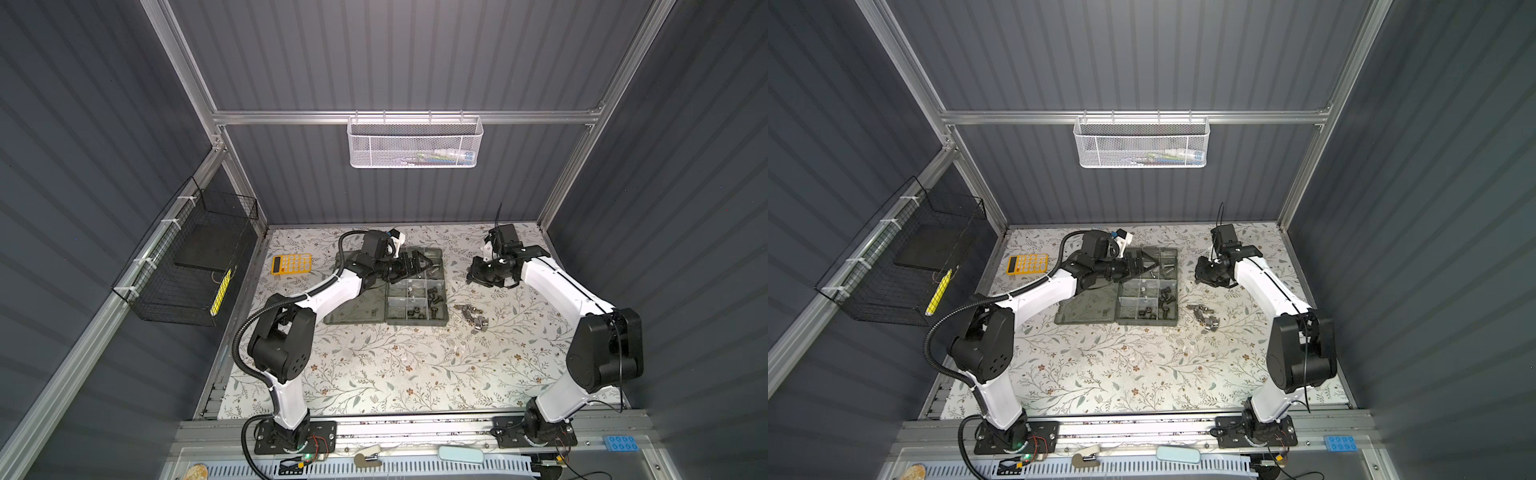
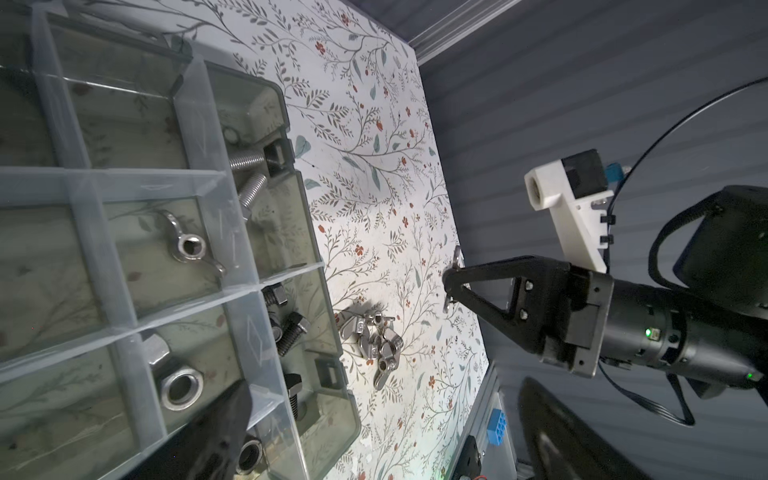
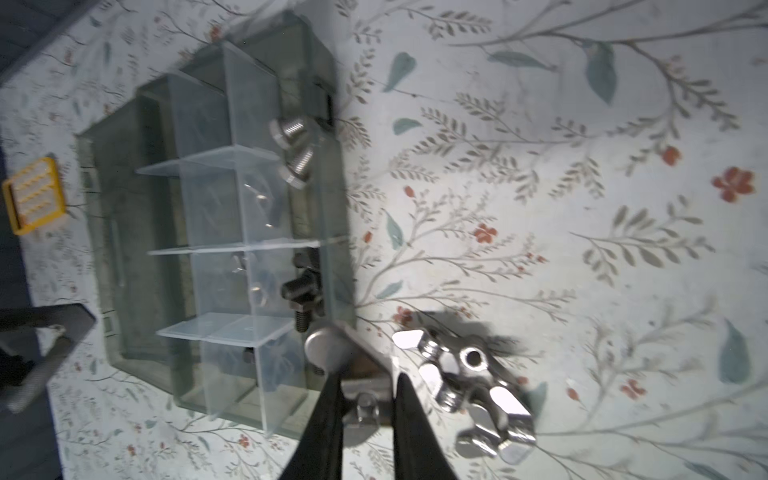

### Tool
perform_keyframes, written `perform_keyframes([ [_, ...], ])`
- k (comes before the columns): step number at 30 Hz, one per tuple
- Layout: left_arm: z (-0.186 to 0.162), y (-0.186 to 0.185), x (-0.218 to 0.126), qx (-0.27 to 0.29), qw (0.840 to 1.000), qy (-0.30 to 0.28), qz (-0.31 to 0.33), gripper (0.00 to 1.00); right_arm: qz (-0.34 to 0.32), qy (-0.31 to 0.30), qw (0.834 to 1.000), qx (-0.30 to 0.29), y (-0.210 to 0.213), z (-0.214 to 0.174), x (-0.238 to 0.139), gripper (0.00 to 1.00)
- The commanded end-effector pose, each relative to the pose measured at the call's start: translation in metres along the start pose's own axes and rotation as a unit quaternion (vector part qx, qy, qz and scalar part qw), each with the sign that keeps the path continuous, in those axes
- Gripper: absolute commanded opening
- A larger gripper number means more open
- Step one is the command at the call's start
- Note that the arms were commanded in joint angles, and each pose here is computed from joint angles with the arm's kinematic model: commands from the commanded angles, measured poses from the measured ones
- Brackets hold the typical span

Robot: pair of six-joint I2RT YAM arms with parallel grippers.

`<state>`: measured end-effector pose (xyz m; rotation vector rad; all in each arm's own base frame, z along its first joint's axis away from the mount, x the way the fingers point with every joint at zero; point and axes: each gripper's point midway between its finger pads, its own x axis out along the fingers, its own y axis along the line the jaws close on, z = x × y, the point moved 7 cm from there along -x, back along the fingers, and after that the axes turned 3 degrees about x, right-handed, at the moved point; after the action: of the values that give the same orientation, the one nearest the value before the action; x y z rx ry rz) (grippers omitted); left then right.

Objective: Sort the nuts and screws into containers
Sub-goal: 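Carry the silver wing nut over the organizer compartment with the right gripper, then lower the wing nut into the compartment and open the right gripper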

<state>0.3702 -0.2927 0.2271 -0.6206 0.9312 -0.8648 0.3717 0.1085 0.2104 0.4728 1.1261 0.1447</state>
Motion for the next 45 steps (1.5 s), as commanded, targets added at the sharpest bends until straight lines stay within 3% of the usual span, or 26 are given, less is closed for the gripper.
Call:
perform_keyframes([
  [1, 0.01, -0.003, -0.016, -0.026, 0.999, -0.017, -0.012, 1.0, 0.079, 0.016, 0.997, 0.008, 0.032, 0.008, 0.009, 0.13],
  [9, 0.023, 0.036, -0.053, -0.071, 0.996, -0.06, -0.002, 1.0, 0.149, 0.037, 0.988, 0.014, 0.084, 0.028, 0.046, 0.13],
  [16, 0.016, 0.049, -0.052, -0.069, 0.996, -0.061, 0.015, 1.0, 0.175, 0.058, 0.983, 0.02, 0.112, 0.029, 0.086, 0.17],
  [22, 0.012, 0.054, -0.046, -0.082, 0.995, -0.053, 0.004, 1.0, 0.179, 0.07, 0.981, 0.039, 0.113, 0.027, 0.119, 0.17],
  [31, 0.014, 0.054, -0.047, -0.078, 0.995, -0.056, 0.004, 1.0, 0.129, 0.083, 0.987, 0.038, 0.101, 0.015, 0.149, 0.21],
  [45, 0.013, 0.058, -0.042, -0.089, 0.995, -0.051, -0.009, 1.0, 0.098, 0.094, 0.99, 0.034, 0.09, 0.007, 0.16, 0.33],
])
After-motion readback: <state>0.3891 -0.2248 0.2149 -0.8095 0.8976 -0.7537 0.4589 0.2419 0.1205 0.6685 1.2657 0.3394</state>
